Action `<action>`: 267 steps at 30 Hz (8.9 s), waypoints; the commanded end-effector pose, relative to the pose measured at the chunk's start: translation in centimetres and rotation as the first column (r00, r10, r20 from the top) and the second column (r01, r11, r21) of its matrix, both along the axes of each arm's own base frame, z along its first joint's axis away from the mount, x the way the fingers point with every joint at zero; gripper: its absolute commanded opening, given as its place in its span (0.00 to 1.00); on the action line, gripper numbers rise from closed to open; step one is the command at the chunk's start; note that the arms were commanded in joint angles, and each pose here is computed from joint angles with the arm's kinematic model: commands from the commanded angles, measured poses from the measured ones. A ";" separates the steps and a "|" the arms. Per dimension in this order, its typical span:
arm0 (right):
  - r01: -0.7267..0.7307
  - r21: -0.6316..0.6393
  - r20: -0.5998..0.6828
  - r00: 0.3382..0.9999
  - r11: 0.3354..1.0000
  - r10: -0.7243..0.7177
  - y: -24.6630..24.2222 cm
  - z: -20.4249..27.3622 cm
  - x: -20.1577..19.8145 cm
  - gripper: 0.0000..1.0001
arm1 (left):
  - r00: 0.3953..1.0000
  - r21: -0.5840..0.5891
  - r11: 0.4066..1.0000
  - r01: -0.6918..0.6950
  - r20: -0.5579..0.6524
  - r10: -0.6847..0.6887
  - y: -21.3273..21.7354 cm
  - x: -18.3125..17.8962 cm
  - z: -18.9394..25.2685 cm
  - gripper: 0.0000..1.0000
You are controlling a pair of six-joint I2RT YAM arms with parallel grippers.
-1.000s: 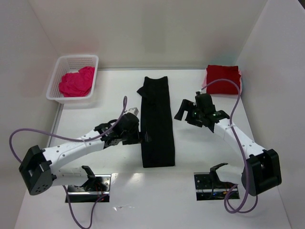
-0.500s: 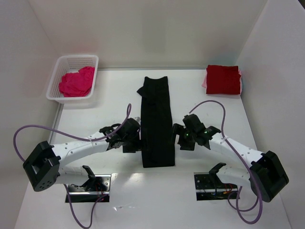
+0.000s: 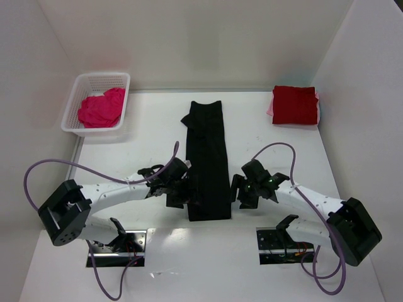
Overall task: Fold and stack the t-shirts
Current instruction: Grab the bottom of the folded rectangular tshirt with both arms, then fold the folded rectangular tshirt in 1/3 of the way, then grab one side of the 2/3 rectangular tshirt with both arms
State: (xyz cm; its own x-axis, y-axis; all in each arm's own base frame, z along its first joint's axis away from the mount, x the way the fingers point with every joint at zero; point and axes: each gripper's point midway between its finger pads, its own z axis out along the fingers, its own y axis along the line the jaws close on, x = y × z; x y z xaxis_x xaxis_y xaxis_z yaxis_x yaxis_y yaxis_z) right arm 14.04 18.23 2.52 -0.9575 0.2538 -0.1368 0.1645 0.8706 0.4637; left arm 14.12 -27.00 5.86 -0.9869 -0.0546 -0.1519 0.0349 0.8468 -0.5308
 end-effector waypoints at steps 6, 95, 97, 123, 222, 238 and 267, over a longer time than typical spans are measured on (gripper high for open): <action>-0.038 0.057 -0.037 0.998 0.998 0.041 1.1 -0.5 -1.9 0.68 | 0.997 -0.007 0.999 0.035 -0.071 -0.035 -0.2 -1.4 -1.3 0.99; 0.133 0.019 0.373 0.919 0.991 -0.130 2.5 9.6 23.4 0.04 | 0.974 -0.058 0.998 0.036 0.227 -0.022 1.6 22.8 3.1 0.00; 0.152 0.026 0.384 0.911 0.988 -0.150 2.1 9.5 24.6 0.04 | 0.975 -0.059 0.998 0.037 0.223 -0.023 1.7 23.4 2.4 0.00; 0.179 0.013 0.402 0.900 0.984 -0.169 1.5 6.5 30.4 0.57 | 0.966 -0.093 0.993 0.070 0.254 -0.044 3.6 29.1 0.0 0.56; 0.329 0.063 0.566 0.765 0.942 -0.306 -5.4 15.4 19.2 0.24 | 0.713 0.271 0.816 -0.511 0.664 0.226 -0.8 38.6 3.8 0.99; 0.189 0.073 0.487 0.850 0.979 -0.200 -1.2 11.6 23.5 0.60 | 0.788 0.144 0.951 -0.273 0.601 0.135 7.6 36.0 9.2 0.99; 0.037 -0.023 0.285 0.958 0.999 -0.029 3.9 2.2 22.7 0.60 | 0.984 0.033 0.999 0.040 0.170 -0.045 5.1 20.9 -2.6 0.94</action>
